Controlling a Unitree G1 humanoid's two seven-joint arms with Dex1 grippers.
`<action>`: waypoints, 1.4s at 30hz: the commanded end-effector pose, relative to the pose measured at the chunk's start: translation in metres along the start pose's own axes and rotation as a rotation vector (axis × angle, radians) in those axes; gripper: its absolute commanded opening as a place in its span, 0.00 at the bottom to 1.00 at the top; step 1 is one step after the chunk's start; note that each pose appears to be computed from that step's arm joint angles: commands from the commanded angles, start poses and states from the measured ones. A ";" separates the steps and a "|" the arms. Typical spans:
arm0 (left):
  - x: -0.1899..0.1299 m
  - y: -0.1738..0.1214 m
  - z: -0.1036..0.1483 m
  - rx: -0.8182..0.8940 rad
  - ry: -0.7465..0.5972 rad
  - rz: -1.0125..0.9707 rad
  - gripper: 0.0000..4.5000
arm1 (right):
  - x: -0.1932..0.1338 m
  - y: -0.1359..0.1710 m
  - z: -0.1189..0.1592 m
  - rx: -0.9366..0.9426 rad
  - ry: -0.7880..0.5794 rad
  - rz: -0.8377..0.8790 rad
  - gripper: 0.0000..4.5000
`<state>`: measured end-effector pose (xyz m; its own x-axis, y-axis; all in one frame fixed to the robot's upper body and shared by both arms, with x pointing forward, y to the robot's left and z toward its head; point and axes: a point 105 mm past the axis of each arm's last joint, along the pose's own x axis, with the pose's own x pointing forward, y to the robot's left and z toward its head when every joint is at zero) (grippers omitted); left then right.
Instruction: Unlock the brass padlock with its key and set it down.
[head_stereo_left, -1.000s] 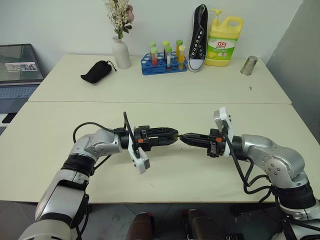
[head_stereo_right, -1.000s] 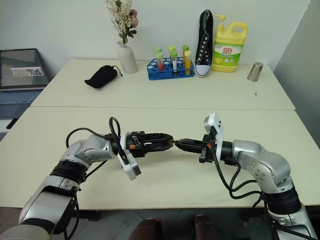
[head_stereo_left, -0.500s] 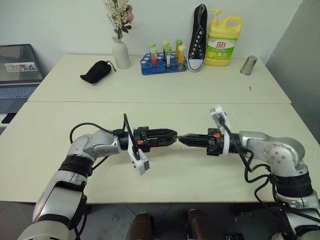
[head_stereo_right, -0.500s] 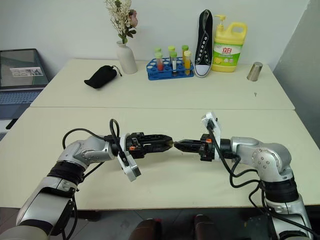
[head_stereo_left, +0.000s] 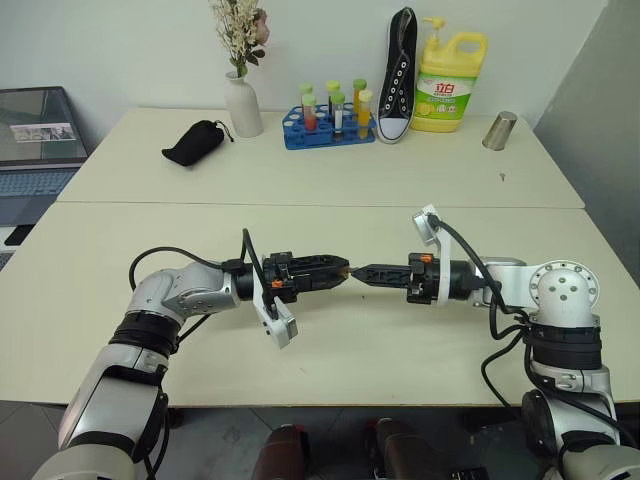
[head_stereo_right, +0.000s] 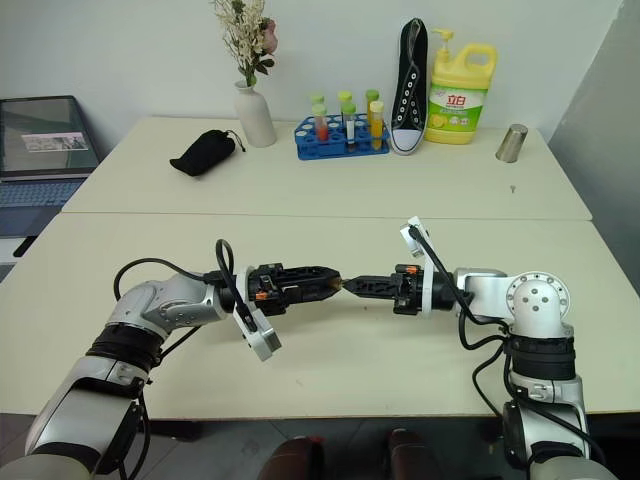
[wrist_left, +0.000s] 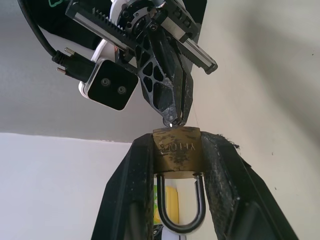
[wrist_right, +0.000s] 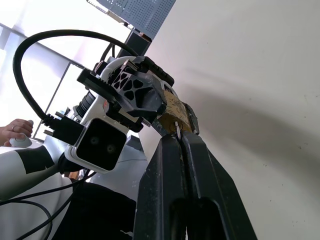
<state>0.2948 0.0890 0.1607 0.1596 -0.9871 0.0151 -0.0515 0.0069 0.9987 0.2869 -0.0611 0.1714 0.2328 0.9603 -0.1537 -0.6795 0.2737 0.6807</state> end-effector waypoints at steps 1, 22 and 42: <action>-0.001 -0.001 0.005 0.016 -0.023 -0.015 0.22 | -0.002 0.020 0.020 -0.126 -0.073 0.040 0.00; 0.003 0.005 -0.001 0.003 -0.002 0.021 0.22 | -0.007 0.010 0.003 -0.633 -0.140 -0.139 0.90; 0.004 0.006 0.000 0.004 0.001 0.034 0.22 | 0.022 0.010 -0.002 -0.504 -0.094 -0.040 0.70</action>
<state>0.2974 0.0881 0.1542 0.1758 -0.9844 -0.0090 -0.0309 -0.0147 0.9994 0.2853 -0.0419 0.1635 0.3316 0.9359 -0.1193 -0.8975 0.3519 0.2658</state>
